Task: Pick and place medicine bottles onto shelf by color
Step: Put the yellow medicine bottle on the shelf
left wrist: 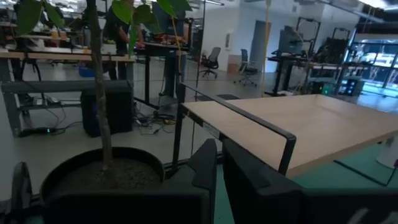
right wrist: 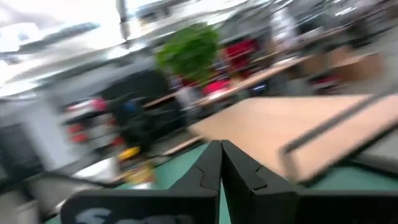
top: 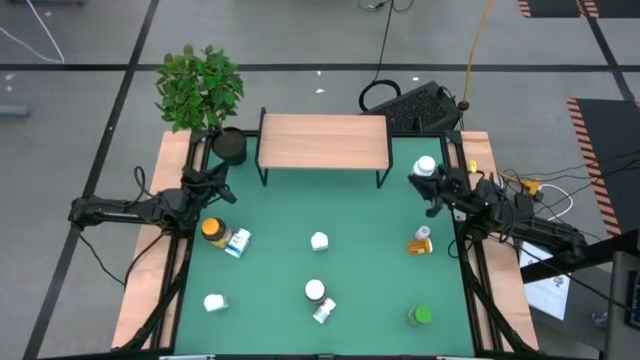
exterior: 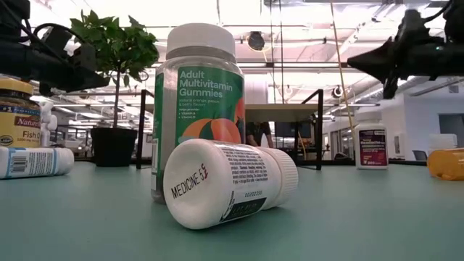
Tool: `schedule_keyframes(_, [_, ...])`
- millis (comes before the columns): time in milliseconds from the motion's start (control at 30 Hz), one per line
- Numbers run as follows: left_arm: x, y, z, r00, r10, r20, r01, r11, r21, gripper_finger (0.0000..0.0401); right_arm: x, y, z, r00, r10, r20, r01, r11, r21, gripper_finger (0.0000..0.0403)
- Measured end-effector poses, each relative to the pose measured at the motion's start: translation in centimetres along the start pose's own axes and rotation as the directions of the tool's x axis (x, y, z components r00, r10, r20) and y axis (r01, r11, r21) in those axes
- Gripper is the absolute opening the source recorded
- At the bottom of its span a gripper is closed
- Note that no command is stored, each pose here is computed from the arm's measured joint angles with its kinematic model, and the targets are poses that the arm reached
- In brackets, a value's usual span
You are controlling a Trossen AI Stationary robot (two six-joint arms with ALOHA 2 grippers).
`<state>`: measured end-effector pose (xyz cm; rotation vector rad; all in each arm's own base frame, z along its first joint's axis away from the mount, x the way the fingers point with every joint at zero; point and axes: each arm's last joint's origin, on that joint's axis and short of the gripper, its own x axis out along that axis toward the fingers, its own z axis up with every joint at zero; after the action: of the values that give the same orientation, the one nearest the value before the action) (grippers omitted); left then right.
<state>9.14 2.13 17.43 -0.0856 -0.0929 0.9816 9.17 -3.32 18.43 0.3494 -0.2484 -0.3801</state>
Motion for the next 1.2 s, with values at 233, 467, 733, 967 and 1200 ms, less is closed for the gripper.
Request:
schedule_keyframes(233, [0.0, -0.1, -0.3, 0.999, -0.037, -0.018, 0.035, 0.996, -0.080, 0.0026, 0.4, 0.6, 0.3, 0.991, 0.137, -0.002, -0.136, 0.983, -0.123, 0.0000])
schedule_keyframes(467, [-0.4, -1.0, 3.3, 0.927, -0.374, 0.016, 0.374, 0.925, -0.071, 0.0026, 0.9, 1.7, -0.1, 0.945, 0.320, -0.069, -0.323, 0.946, -0.030, 0.0007])
schedule_keyframes(733, [-0.9, -2.2, 11.2, 0.840, -0.432, -0.328, 0.471, 0.881, 0.047, 0.0026, 2.0, 2.7, 0.1, 0.953, 0.301, 0.023, -0.295, 0.944, -0.148, 0.0080])
schedule_keyframes(967, [0.2, -6.3, 13.3, 0.621, -0.323, -0.715, 0.513, 0.856, 0.059, 0.0046, 3.1, 2.5, -1.2, 0.970, 0.238, -0.049, -0.243, 0.958, -0.153, 0.0170])
schedule_keyframes(1200, [0.0, -9.0, 13.7, 0.248, -0.032, -0.968, 0.419, 0.904, 0.078, 0.0141, 4.0, 2.2, -2.3, 0.986, 0.150, -0.077, -0.159, 0.978, -0.135, 0.0230])
